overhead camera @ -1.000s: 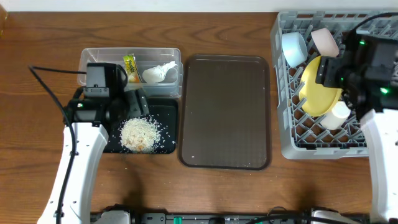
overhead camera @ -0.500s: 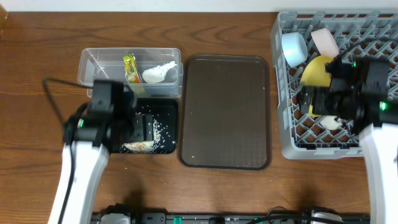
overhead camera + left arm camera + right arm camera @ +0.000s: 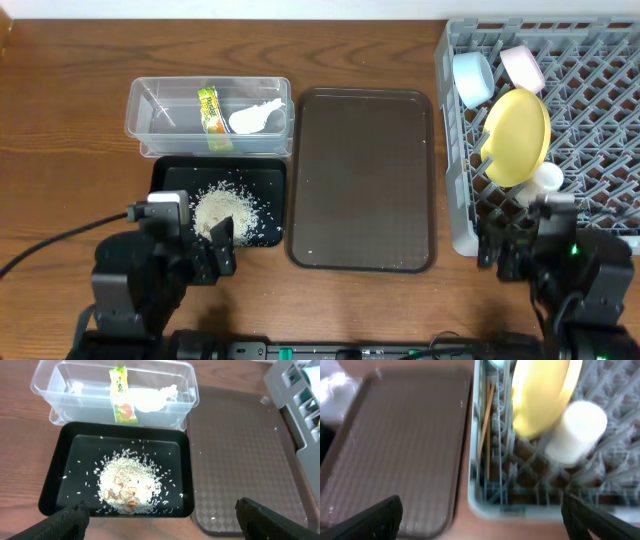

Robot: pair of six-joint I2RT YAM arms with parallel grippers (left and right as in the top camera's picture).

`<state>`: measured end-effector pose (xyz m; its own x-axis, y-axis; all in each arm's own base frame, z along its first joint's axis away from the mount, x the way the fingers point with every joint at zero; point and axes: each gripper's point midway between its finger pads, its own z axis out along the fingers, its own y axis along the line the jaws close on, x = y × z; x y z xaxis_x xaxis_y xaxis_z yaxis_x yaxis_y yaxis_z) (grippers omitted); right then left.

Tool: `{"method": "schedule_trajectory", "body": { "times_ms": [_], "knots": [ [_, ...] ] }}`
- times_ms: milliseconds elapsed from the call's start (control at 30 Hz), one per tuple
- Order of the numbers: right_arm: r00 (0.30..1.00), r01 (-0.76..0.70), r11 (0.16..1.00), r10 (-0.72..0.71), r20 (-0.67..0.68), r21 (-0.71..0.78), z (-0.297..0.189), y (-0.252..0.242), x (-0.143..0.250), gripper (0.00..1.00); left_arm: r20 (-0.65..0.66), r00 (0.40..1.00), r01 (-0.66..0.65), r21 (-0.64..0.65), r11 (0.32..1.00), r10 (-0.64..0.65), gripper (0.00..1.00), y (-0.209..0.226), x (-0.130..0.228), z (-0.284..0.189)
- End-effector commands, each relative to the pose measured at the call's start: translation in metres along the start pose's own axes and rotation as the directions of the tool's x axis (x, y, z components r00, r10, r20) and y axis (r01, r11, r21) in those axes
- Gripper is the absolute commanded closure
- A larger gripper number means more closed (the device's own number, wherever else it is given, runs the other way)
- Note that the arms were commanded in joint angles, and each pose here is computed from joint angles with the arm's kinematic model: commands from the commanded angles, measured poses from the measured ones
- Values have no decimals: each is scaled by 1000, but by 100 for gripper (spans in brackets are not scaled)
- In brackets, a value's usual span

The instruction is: Sort waste into correct bins and load items into the dishwasher rack

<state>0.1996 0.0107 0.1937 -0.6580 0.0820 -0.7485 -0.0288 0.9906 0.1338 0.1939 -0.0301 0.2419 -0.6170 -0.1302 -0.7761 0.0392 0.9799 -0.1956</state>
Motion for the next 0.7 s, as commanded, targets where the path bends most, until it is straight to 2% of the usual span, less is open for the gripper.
{"method": "schedule_trajectory", "body": {
  "times_ms": [0, 133, 467, 567, 667],
  "knots": [
    [999, -21, 1000, 21, -45, 11, -4, -1, 17, 1, 2, 1000, 8, 0, 1000, -8, 4, 1, 2, 0],
    [989, -40, 999, 42, -145, 14, -6, -1, 42, 1, -3, 1000, 9, -1, 1000, -9, 4, 1, 3, 0],
    [990, -27, 999, 30, -135, 22, -7, -2, 41, 1, -3, 1000, 9, -1, 1000, -9, 4, 1, 3, 0],
    [999, -10, 1000, 11, -51, 16, -10, -1, 28, 1, -3, 1000, 9, -1, 1000, -9, 4, 1, 3, 0],
    [991, 29, 999, -31, 133, 16, -16, 1, 0, 1, -3, 1000, 9, -1, 1000, -9, 4, 1, 3, 0]
  ]
}}
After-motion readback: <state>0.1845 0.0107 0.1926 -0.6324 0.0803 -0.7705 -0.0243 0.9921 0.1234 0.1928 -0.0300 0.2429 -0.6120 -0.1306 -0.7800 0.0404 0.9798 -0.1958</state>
